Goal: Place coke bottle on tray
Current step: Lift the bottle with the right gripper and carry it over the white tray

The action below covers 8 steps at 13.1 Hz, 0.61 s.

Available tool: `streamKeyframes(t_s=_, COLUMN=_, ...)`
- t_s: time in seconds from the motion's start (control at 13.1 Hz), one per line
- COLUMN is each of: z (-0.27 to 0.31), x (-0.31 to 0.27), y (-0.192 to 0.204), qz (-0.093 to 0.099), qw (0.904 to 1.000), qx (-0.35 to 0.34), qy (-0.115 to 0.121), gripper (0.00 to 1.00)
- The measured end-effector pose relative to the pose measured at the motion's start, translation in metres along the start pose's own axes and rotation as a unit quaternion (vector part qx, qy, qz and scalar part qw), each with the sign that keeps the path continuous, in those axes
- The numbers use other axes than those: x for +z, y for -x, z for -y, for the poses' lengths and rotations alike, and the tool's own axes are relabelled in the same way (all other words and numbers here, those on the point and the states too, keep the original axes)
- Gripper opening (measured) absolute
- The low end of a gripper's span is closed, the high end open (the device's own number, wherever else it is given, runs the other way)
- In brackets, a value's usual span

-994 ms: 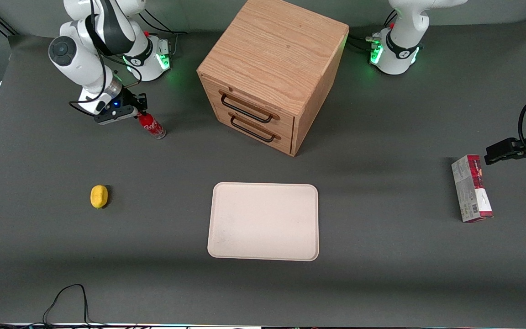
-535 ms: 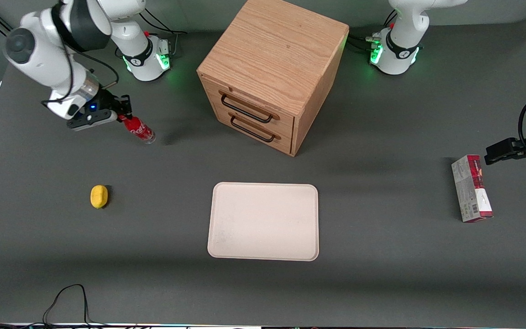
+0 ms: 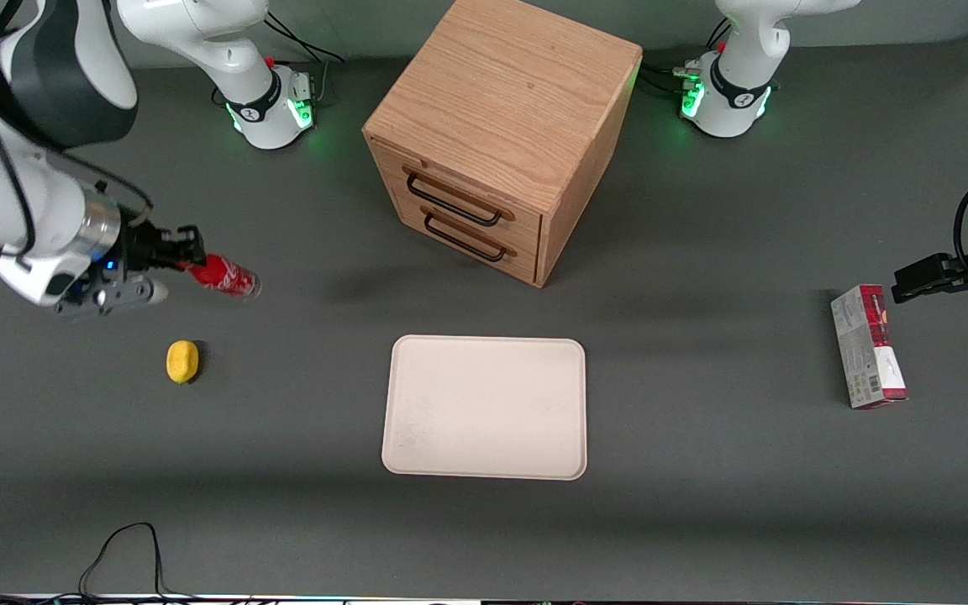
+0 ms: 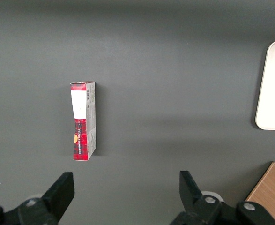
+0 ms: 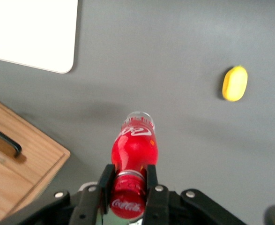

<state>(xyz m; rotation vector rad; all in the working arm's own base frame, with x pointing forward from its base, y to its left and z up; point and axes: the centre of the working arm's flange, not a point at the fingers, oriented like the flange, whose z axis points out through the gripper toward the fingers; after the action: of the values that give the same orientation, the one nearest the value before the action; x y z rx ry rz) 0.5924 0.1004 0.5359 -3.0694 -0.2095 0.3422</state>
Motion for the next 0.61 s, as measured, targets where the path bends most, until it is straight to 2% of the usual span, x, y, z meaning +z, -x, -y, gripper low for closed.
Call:
streamKeyframes(t_s=0.08, z=0.005, x=-0.006, y=-0.019, qz=0.003, qw=0.9999, qx=0.011, qy=0.002, gripper=0.31)
streamKeyframes(t_s=0.38, z=0.041, x=0.007, y=-0.089, qz=-0.013, qw=0.9985, qx=0.052, qy=0.01, gripper=0.31)
streamKeyframes(t_s=0.46, z=0.054, x=0.02, y=-0.105, qz=-0.016, qw=0.9975, qx=0.068, qy=0.008, gripper=0.31)
streamKeyframes(t_s=0.61, z=0.08, x=0.045, y=-0.133, qz=-0.037, qw=0.9934, qx=0.108, qy=-0.009, gripper=0.31)
